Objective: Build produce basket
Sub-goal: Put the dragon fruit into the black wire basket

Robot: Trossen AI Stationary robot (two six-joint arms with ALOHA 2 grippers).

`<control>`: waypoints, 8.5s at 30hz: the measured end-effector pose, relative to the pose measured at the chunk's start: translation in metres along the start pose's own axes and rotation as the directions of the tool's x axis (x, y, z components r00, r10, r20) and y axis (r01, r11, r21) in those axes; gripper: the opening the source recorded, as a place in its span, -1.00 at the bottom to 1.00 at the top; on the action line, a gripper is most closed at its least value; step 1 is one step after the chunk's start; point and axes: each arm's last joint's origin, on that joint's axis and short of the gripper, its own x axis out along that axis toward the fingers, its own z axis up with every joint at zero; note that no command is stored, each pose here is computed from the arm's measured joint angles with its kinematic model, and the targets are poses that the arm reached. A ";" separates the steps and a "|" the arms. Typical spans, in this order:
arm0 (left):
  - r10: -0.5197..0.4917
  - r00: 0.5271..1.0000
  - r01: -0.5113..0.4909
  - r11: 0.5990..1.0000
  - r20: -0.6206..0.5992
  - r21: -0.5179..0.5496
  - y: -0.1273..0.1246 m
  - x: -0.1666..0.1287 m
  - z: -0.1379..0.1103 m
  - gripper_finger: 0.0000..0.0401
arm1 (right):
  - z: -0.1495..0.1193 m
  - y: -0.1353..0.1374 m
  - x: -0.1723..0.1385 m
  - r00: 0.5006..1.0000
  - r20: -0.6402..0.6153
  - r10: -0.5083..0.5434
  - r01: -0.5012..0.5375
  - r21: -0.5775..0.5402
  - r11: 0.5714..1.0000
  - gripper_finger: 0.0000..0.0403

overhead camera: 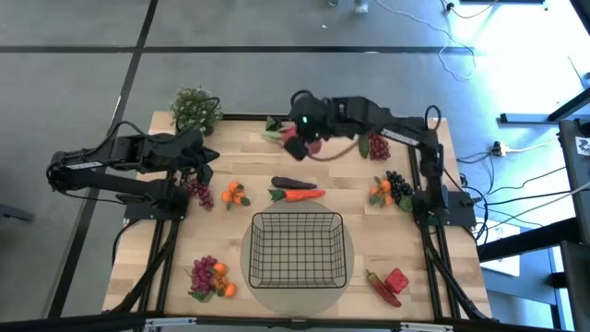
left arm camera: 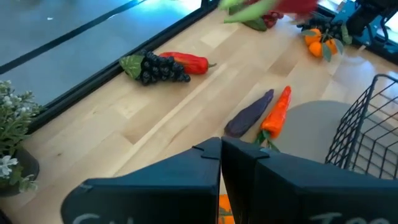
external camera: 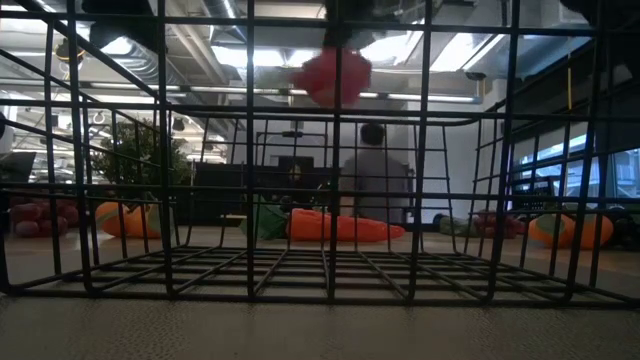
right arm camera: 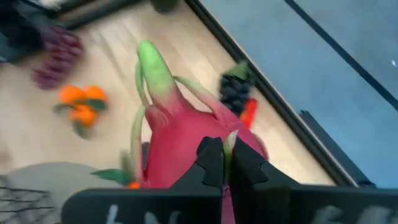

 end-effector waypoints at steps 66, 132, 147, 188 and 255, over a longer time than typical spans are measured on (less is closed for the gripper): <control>-0.279 0.953 0.299 0.928 -0.114 0.221 -0.018 -0.007 -0.008 -1.00 | -0.136 0.048 -0.075 0.713 0.637 0.293 -0.556 0.258 0.790 -1.00; -0.271 0.956 0.290 0.930 -0.109 0.224 -0.018 -0.007 -0.008 -1.00 | -0.233 0.134 0.064 0.566 0.561 0.604 -0.805 0.217 0.553 -1.00; -0.272 0.956 0.290 0.930 -0.110 0.224 -0.018 -0.007 -0.008 -1.00 | -0.237 0.134 0.067 0.598 0.528 0.603 -0.791 0.265 0.552 -0.67; -0.341 0.927 0.373 0.877 -0.155 0.302 -0.020 -0.008 -0.009 -1.00 | -0.162 0.166 -0.004 0.757 0.012 0.654 -0.595 -0.401 0.697 -0.66; -0.359 0.919 0.395 0.829 -0.164 0.396 -0.020 -0.008 -0.009 -1.00 | -0.167 0.179 0.090 0.747 -0.040 0.663 -0.463 -0.748 0.476 -0.66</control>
